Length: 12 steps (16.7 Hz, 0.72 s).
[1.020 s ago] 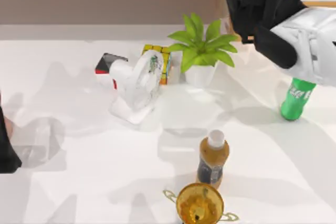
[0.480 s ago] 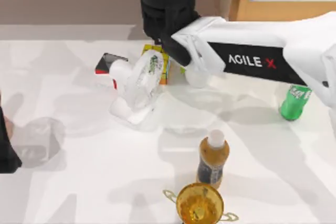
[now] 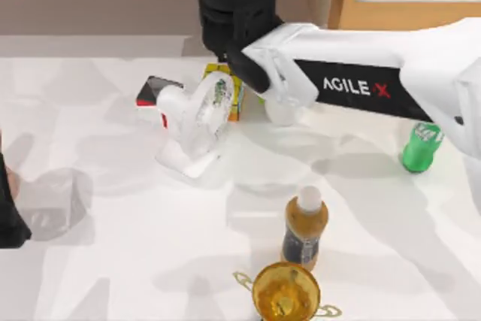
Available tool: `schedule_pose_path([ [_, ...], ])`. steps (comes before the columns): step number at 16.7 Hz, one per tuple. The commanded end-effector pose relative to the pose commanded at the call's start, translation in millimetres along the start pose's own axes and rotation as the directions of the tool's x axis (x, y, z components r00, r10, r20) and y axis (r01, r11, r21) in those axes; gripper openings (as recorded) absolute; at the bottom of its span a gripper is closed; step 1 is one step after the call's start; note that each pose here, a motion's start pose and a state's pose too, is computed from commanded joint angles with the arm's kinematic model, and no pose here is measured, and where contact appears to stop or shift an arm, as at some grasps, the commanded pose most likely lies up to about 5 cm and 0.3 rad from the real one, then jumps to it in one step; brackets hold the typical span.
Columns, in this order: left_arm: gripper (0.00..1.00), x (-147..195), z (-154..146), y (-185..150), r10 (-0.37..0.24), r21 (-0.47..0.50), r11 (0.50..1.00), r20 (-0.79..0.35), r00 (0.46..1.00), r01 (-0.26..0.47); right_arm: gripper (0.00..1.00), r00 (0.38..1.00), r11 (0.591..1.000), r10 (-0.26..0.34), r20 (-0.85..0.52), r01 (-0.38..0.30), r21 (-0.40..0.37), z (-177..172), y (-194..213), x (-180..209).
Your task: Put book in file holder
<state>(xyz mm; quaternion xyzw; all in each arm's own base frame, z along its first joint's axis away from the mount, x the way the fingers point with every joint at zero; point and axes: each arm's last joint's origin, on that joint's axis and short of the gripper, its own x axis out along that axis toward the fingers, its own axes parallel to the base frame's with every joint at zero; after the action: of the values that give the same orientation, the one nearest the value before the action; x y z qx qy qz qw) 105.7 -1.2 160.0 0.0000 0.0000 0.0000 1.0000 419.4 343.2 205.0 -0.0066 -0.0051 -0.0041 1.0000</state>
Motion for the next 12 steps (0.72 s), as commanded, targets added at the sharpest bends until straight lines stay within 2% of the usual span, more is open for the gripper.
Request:
schedule_pose_path([
  [9, 1.0, 0.0, 0.0, 0.0, 0.0, 0.0, 1.0, 0.0, 1.0, 0.0, 1.0, 1.0, 1.0, 0.001, 0.001, -0.001, 0.0, 0.0, 1.5, 16.7],
  [12, 1.0, 0.0, 0.0, 0.0, 0.0, 0.0, 1.0, 0.0, 1.0, 0.0, 0.77, 1.0, 1.0, 0.001, 0.001, -0.001, 0.0, 0.0, 1.5, 16.7],
])
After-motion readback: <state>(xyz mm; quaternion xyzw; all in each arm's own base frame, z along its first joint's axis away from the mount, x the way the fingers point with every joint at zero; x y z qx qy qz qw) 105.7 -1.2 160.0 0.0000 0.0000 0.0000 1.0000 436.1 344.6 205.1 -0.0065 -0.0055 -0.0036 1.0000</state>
